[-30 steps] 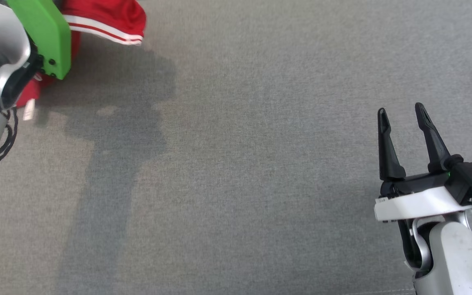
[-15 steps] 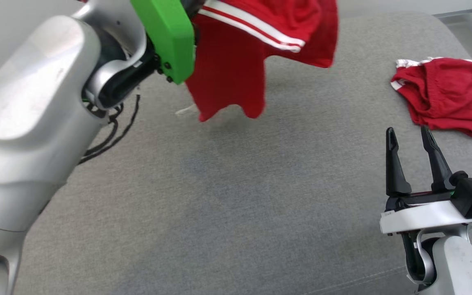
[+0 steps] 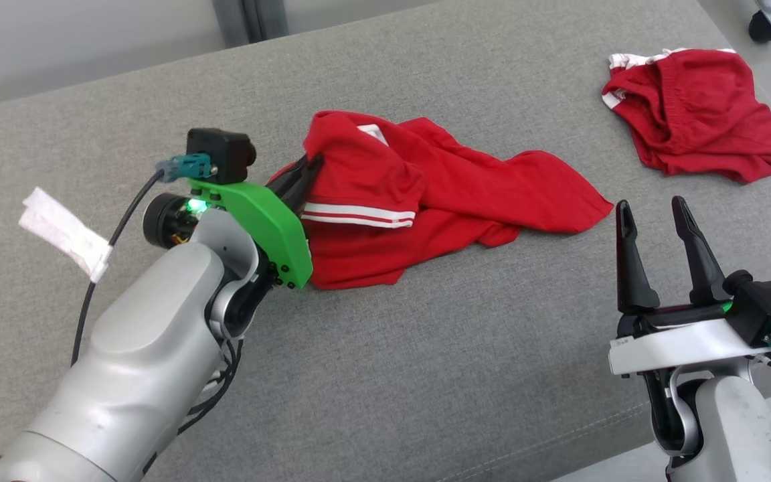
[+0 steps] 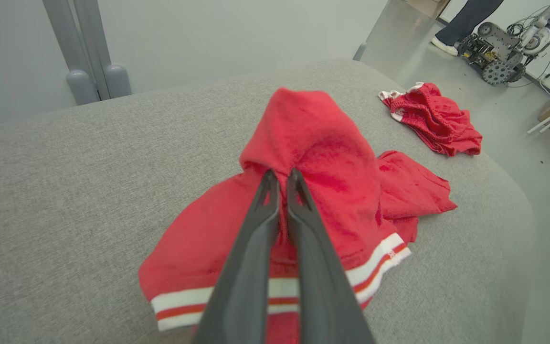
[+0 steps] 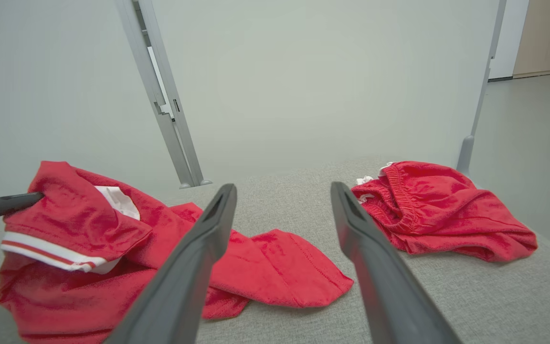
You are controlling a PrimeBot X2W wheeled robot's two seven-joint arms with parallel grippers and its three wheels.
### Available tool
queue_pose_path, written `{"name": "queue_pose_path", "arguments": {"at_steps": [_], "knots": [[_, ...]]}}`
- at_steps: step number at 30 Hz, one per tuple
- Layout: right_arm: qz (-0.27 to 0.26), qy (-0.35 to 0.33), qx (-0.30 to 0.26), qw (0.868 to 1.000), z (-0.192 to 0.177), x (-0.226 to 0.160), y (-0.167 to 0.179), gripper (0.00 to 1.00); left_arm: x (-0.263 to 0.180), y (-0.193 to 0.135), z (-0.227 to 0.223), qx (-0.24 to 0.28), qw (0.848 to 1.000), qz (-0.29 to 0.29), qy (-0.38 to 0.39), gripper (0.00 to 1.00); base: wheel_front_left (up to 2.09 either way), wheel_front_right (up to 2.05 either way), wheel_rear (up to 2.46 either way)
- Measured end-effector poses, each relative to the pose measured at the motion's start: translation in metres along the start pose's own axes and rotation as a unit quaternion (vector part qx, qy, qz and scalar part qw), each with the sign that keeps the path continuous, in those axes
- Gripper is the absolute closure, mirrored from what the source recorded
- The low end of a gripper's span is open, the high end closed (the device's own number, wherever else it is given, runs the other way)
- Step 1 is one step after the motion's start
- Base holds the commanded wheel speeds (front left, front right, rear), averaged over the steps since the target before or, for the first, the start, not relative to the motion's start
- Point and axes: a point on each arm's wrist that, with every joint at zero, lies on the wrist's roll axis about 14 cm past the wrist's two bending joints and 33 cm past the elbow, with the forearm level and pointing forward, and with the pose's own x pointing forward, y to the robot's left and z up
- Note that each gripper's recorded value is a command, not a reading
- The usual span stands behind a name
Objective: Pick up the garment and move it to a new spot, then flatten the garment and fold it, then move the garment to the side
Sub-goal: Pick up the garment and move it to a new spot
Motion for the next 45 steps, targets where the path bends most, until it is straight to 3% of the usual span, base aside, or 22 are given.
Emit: {"name": "queue_pose_path", "arguments": {"at_steps": [4, 5, 6, 7, 20, 23, 32, 39, 45], "knots": [[-0.001, 0.014, -0.001, 1.0, -0.01, 0.001, -0.001, 0.0, 0.0, 0.028, -0.03, -0.017, 0.999, 0.047, 0.007, 1.0, 0.0, 0.0, 0.0], [0.0, 0.016, -0.001, 1.0, -0.011, 0.001, 0.0, 0.0, -0.001, 0.032, -0.037, -0.018, 0.998, 0.054, 0.012, 0.74, 0.0, 0.0, 0.0], [0.001, 0.018, 0.0, 1.0, -0.013, 0.002, 0.001, 0.0, -0.002, 0.035, -0.042, -0.014, 0.998, 0.058, 0.014, 0.55, 0.0, 0.0, 0.0], [0.002, 0.019, 0.0, 1.0, -0.014, 0.002, 0.002, 0.0, -0.004, 0.038, -0.045, -0.006, 0.998, 0.064, 0.015, 0.0, 0.0, 0.0, 0.0], [0.026, 0.011, -0.002, 1.0, -0.01, 0.008, 0.018, 0.0, -0.036, 0.056, -0.016, 0.05, 0.991, 0.105, -0.065, 0.0, 0.0, 0.0, 0.0], [0.026, 0.012, -0.002, 1.0, -0.009, 0.004, 0.018, 0.0, -0.052, 0.055, -0.002, 0.039, 0.987, 0.123, -0.099, 0.0, 0.0, 0.0, 0.0], [0.048, 0.013, -0.018, 0.999, -0.007, -0.007, 0.031, 0.0, -0.139, 0.059, 0.011, 0.019, 0.953, 0.222, -0.204, 0.0, 0.0, 0.0, 0.0], [0.081, 0.009, -0.01, 0.997, -0.004, -0.01, 0.053, 0.0, -0.202, 0.064, -0.002, 0.009, 0.921, 0.302, -0.245, 0.0, 0.0, 0.0, 0.0], [0.098, 0.01, 0.009, 0.995, -0.005, -0.014, 0.067, 0.0, -0.232, 0.06, -0.021, 0.001, 0.908, 0.335, -0.251, 0.0, 0.0, 0.0, 0.0]]}}
